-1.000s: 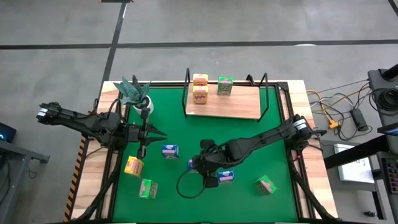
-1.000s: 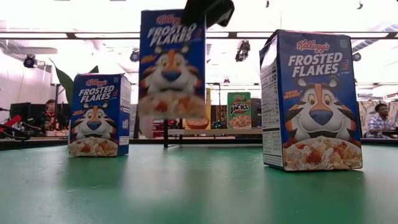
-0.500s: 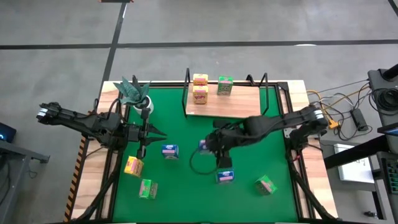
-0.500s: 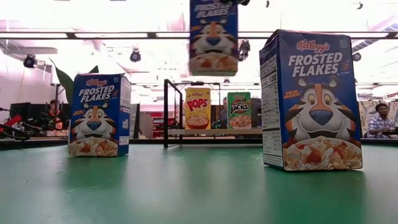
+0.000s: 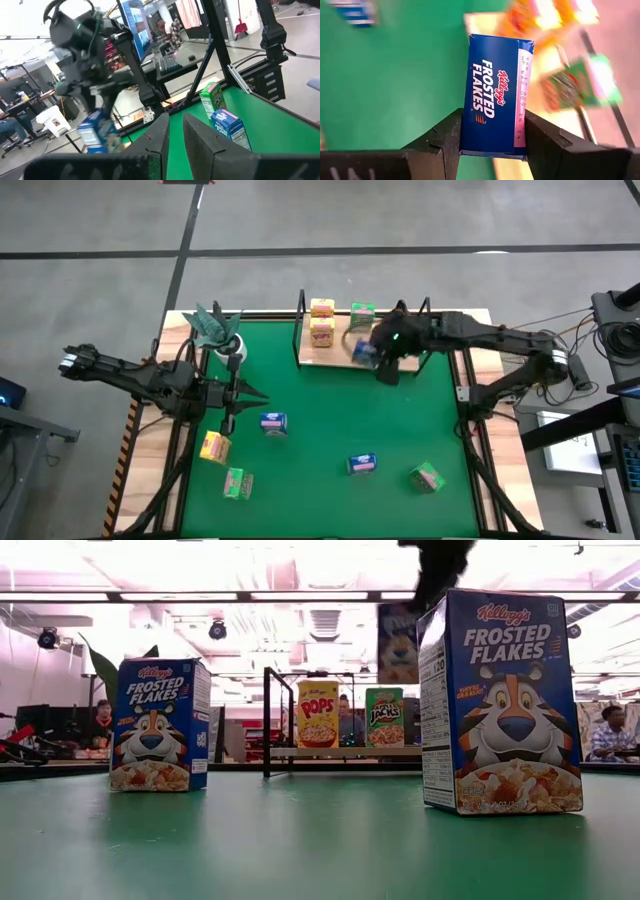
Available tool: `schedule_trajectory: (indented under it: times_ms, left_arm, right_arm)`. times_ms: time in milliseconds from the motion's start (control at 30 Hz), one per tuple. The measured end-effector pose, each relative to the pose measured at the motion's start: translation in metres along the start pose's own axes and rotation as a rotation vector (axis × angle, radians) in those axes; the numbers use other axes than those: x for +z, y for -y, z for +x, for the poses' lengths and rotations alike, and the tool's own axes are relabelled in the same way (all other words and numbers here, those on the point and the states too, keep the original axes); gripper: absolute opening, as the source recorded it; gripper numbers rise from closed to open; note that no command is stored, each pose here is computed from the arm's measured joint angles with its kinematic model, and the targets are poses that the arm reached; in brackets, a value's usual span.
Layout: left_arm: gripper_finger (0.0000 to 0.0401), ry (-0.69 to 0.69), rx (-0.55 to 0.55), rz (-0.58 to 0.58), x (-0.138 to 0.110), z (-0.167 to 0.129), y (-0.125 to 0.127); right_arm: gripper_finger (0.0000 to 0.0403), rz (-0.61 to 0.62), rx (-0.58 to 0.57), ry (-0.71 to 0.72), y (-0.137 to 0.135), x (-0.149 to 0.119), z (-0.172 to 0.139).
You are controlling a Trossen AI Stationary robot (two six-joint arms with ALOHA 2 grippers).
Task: Stack cereal on shelf
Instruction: Put the center blue cereal box on the shelf
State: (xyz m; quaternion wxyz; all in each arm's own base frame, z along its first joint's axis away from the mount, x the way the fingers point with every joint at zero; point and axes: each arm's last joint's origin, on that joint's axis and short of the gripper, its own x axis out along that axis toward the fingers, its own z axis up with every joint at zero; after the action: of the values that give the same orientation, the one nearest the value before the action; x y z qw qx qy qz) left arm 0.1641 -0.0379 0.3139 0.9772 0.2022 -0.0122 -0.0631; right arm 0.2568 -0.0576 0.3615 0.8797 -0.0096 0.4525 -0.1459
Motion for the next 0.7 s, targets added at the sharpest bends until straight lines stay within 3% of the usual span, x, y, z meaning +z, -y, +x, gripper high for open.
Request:
schedule_trajectory:
  times_ms: [167, 367, 700]
  left_arm:
    - [0.0038, -0.001, 0.003, 0.002, 0.0, 0.0, 0.0]
    - [0.0038, 0.001, 0.004, 0.002, 0.0, 0.0, 0.0]
    - [0.0038, 0.006, 0.006, 0.001, 0.001, 0.0, 0.0]
  right_arm:
    - [0.0166, 0.161, -0.1, 0.014, 0.039, -0.044, 0.015]
    - [0.0166, 0.288, -0.092, -0.036, 0.062, -0.084, 0.032]
    - [0.0166, 0.281, -0.104, -0.018, 0.063, -0.094, 0.046]
